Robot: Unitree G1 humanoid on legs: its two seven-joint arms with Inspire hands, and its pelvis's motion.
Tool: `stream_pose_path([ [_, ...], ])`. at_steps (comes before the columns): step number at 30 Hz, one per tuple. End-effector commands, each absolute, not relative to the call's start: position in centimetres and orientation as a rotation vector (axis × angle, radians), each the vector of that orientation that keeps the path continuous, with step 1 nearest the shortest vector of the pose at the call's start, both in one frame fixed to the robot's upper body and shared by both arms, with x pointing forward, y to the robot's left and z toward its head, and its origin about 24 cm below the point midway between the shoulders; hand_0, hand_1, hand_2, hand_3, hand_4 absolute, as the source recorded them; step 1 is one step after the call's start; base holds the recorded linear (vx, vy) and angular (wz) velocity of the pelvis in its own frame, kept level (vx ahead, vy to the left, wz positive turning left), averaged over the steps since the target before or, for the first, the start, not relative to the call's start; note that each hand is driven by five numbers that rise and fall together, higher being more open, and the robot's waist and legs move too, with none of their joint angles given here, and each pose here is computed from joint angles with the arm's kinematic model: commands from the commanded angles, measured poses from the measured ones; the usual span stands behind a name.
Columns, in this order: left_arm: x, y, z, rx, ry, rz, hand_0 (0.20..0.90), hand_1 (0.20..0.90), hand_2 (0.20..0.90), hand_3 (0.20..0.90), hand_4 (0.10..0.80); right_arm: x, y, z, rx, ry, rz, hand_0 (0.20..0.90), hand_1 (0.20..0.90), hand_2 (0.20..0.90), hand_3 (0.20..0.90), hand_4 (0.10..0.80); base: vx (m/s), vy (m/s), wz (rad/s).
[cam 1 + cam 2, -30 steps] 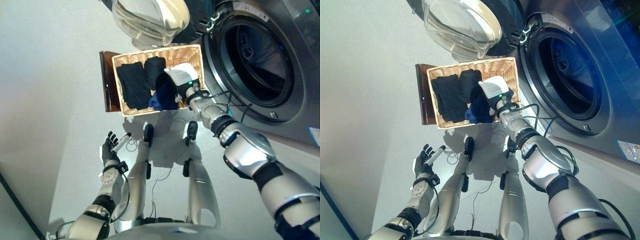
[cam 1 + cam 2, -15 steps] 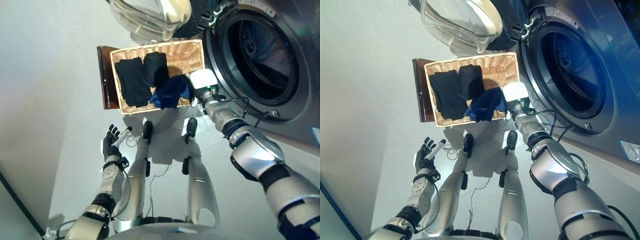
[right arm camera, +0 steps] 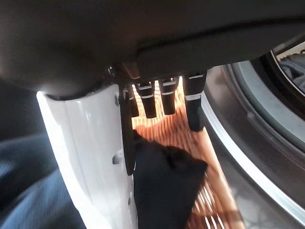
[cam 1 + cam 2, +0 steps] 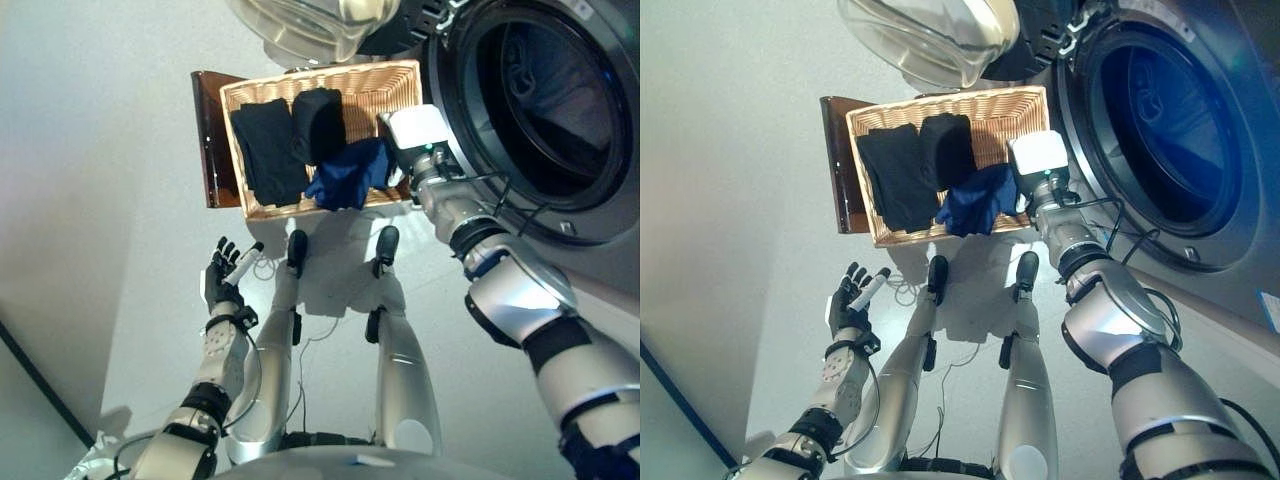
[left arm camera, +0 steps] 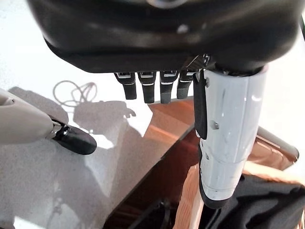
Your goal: Pick up the clothes and place them into the washing machine
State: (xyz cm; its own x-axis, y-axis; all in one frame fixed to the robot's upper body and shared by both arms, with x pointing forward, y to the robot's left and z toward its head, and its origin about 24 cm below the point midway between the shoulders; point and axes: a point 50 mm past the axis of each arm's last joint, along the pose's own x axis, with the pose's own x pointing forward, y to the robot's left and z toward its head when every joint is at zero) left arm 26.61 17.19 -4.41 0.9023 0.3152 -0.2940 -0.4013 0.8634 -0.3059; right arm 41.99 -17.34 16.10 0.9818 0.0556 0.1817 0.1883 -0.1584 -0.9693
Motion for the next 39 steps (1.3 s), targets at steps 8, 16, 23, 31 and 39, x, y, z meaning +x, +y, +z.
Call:
stream_pose_path([
  [8,26.4,19.8,-2.5,-0.329,0.111,0.416,0.9,0.9,0.9,0.9,0.8,42.9,-14.3,21.9,-1.646,-0.361,-0.199,0.9,0.9,0.9,0.9,0.8,-0.001,0.004,0.03],
  [16,26.6,19.7,-2.5,-0.33,0.118,0.418,0.9,0.9,0.9,0.9,0.8,42.9,-14.0,22.4,-1.621,-0.37,-0.209,0.749,0.749,0.749,0.749,0.692,0.009,0.009,0.07],
  [23,26.6,19.5,-2.2,-0.33,0.103,0.409,0.9,0.9,0.9,0.9,0.8,42.9,-13.9,22.5,-1.612,-0.384,-0.208,0.2,0.2,0.2,0.2,0.3,0.003,0.001,0.01],
  [31,26.7,19.5,-2.3,-0.335,0.112,0.425,0.9,0.9,0.9,0.9,0.8,42.9,-14.3,23.0,-1.639,-0.386,-0.246,0.2,0.2,0.2,0.2,0.3,0.002,0.002,0.01],
  [39,26.6,19.4,-2.4,-0.329,0.117,0.419,0.9,0.9,0.9,0.9,0.8,42.9,-15.1,23.4,-1.665,-0.378,-0.285,0.2,0.2,0.2,0.2,0.3,0.0,0.0,0.0],
])
